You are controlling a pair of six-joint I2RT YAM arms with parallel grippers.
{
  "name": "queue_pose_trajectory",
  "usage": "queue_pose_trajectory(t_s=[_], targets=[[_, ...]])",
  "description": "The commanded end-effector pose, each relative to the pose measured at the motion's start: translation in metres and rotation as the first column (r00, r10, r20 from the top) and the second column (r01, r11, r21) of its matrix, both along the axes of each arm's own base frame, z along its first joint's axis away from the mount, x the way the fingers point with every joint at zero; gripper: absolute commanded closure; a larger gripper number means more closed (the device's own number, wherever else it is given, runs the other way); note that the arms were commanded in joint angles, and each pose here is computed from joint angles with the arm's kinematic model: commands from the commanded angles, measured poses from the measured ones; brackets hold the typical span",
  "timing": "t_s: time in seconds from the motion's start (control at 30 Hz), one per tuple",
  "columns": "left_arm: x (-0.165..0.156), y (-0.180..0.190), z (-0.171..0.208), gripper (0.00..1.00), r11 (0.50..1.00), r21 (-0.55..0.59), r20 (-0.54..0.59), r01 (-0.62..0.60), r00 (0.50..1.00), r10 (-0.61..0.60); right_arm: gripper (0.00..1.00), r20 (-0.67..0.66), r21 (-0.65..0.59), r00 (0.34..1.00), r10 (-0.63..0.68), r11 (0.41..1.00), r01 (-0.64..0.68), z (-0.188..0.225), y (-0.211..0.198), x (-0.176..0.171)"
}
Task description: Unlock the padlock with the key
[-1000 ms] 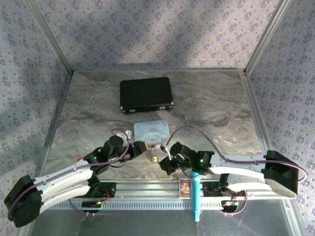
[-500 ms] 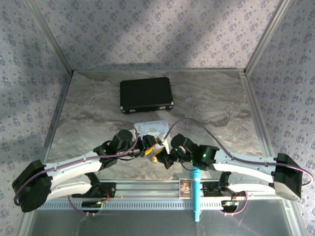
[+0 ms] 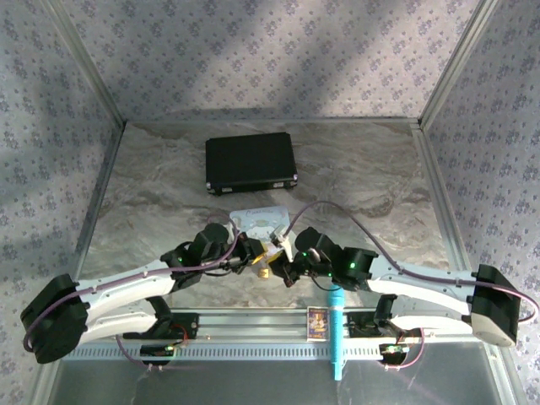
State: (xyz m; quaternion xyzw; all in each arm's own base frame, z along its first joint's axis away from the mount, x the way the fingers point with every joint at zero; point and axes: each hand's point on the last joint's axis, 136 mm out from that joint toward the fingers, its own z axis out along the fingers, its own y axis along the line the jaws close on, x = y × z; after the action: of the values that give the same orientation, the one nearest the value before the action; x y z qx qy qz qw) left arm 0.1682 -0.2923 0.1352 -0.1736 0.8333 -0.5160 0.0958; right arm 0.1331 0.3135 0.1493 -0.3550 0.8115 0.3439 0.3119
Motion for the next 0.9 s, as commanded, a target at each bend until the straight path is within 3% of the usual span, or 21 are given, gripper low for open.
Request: queue_pose_trajectory(t_s=[0.0, 0.1, 0.2, 0.27, 0.37, 0.4, 0.6, 0.7, 0.87], targets=[[0.001, -0.003, 0.011, 1.00, 1.000, 0.013, 0.046, 0.019, 0.999, -0.020, 1.00, 0.015, -0.007, 1.000, -0.018, 1.000, 0.018, -0.001, -0.006, 0.004], [0.005, -0.002, 0.017, 1.00, 1.000, -0.011, 0.087, 0.004, 0.996, -0.003, 1.00, -0.020, 0.036, 0.999, -0.030, 0.999, 0.031, 0.004, -0.002, 0.007], [0.015, 0.006, 0.024, 1.00, 0.997, -0.050, 0.165, -0.059, 0.984, 0.066, 0.47, -0.080, 0.111, 0.993, -0.089, 0.989, 0.097, 0.012, -0.002, 0.018], [0.023, 0.011, 0.034, 1.00, 0.994, -0.068, 0.224, -0.086, 0.970, 0.099, 0.41, -0.108, 0.204, 0.988, -0.114, 0.970, 0.134, 0.021, -0.003, 0.026], [0.031, 0.013, 0.062, 1.00, 0.985, -0.138, 0.337, -0.100, 0.931, 0.142, 0.18, -0.176, 0.346, 0.969, -0.176, 0.910, 0.228, 0.038, -0.007, 0.041], [0.033, 0.014, 0.070, 1.00, 0.980, -0.168, 0.371, -0.105, 0.915, 0.161, 0.16, -0.219, 0.397, 0.959, -0.179, 0.882, 0.255, 0.045, -0.007, 0.045], [0.034, 0.018, 0.111, 1.00, 0.949, -0.306, 0.504, -0.076, 0.833, 0.230, 0.21, -0.310, 0.608, 0.949, -0.059, 0.755, 0.246, 0.090, 0.007, 0.044], [0.034, 0.022, 0.117, 1.00, 0.938, -0.336, 0.516, -0.083, 0.817, 0.257, 0.35, -0.346, 0.658, 0.938, -0.019, 0.708, 0.256, 0.098, 0.010, 0.045], [0.033, 0.030, 0.126, 1.00, 0.916, -0.391, 0.517, -0.091, 0.801, 0.301, 0.48, -0.384, 0.622, 0.923, -0.034, 0.729, 0.286, 0.084, 0.015, 0.049]])
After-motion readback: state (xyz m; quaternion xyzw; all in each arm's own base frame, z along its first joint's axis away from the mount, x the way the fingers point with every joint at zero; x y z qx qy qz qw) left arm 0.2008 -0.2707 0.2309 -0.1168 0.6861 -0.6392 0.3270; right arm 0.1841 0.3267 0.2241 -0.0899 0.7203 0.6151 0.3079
